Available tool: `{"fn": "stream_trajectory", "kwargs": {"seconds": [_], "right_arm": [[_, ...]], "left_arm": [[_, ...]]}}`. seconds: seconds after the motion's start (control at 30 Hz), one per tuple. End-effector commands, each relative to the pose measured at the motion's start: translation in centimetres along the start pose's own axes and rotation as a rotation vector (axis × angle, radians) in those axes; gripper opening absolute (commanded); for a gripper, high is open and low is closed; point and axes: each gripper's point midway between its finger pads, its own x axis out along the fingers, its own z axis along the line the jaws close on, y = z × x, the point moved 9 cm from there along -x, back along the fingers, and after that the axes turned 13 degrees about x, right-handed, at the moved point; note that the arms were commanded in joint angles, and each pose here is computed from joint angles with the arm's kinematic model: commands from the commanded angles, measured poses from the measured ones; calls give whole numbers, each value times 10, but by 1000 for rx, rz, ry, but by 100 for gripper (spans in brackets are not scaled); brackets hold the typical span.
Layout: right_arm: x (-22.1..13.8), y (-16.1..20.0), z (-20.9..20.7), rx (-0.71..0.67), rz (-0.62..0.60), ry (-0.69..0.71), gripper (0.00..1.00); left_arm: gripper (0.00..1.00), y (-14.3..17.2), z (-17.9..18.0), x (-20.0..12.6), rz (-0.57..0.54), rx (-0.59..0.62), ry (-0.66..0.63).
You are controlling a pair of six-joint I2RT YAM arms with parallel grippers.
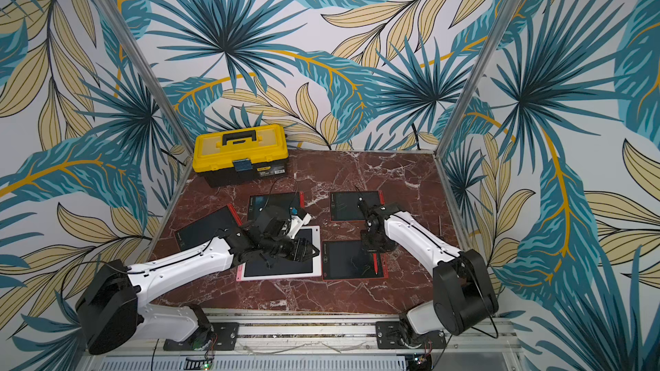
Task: Place the stylus back onto the writing tablet
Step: Place the stylus on the writing tablet.
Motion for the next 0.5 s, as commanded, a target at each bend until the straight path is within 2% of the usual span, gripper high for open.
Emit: {"fn": "stream_trajectory", "kwargs": {"seconds": [0.0,0.47], "right_arm": [[10,0,-11,0,28,75,7],[33,-24,-15,3,107,159,8]], "left_arm": [[43,-2,-5,-6,-20,16,0],[43,-3,-6,-5,-19,8,2]]}}
